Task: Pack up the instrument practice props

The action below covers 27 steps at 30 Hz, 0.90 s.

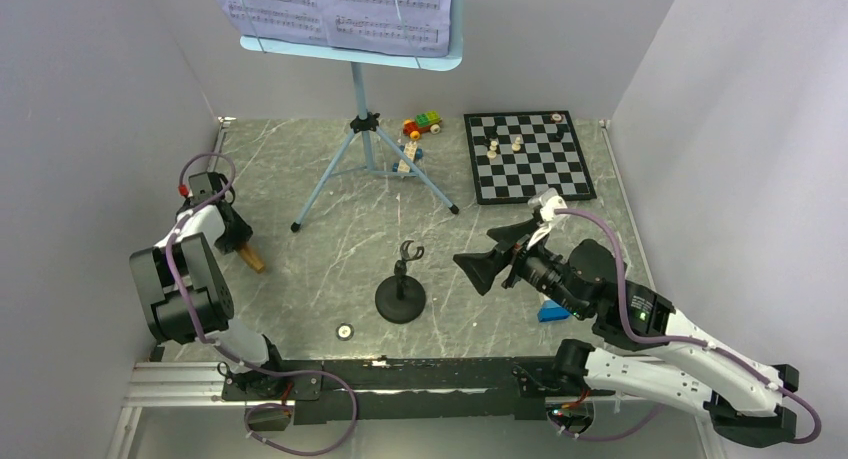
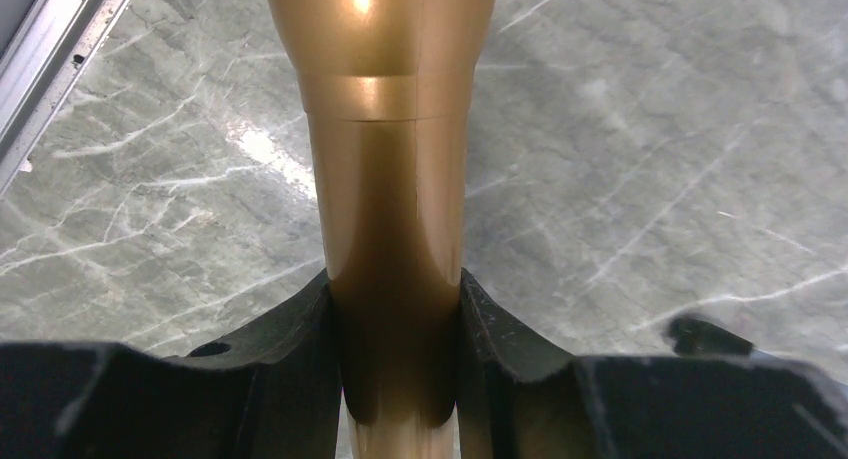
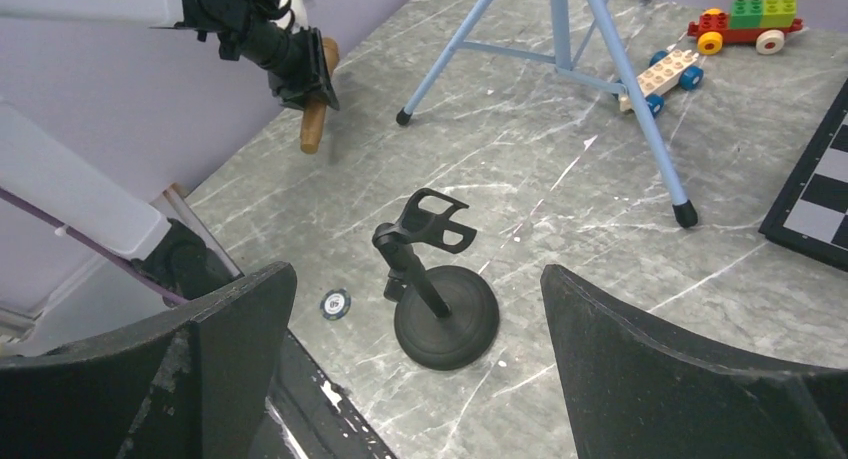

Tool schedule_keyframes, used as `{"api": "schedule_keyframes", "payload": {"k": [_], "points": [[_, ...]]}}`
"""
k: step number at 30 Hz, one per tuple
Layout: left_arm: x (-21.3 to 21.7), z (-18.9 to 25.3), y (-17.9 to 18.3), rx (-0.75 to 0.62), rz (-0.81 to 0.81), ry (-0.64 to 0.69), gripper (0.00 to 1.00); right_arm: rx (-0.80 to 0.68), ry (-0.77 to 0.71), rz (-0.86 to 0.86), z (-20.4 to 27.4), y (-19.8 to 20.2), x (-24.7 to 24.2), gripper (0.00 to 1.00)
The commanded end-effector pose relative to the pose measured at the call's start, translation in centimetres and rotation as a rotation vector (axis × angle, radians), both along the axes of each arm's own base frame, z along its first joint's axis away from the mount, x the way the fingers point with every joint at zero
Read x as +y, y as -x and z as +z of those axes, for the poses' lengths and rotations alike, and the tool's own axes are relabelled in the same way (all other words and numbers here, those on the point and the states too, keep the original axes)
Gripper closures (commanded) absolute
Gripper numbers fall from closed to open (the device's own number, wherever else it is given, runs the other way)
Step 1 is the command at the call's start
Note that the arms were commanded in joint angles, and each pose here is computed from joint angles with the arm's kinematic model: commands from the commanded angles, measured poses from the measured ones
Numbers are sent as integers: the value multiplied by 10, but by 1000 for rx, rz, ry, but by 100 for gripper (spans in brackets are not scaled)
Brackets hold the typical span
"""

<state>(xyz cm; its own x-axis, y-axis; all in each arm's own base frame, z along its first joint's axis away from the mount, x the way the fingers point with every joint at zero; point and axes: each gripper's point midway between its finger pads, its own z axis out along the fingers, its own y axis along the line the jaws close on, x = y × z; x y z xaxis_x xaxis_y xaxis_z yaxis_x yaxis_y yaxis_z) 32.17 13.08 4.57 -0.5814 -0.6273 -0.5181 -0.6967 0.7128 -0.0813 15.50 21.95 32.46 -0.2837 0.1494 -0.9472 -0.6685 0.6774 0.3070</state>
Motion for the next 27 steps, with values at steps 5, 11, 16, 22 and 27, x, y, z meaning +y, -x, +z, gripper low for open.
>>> {"api": "schedule_keyframes", "payload": {"k": [5,11,16,22,27], "points": [[15,-20,7,64,6,-50,67,-19,7,-50,1,-4,-13,2],[10,-37,11,105,0,-17,61,-34,15,-83,8,-5,-24,1],[9,-37,9,104,0,-5,56,-54,4,-103,18,-4,-35,1],[6,-32,14,114,9,4,31,-34,14,-101,11,-5,-31,0],[4,-8,15,56,32,-3,9,-9,2,-86,8,-3,-27,0]]}}
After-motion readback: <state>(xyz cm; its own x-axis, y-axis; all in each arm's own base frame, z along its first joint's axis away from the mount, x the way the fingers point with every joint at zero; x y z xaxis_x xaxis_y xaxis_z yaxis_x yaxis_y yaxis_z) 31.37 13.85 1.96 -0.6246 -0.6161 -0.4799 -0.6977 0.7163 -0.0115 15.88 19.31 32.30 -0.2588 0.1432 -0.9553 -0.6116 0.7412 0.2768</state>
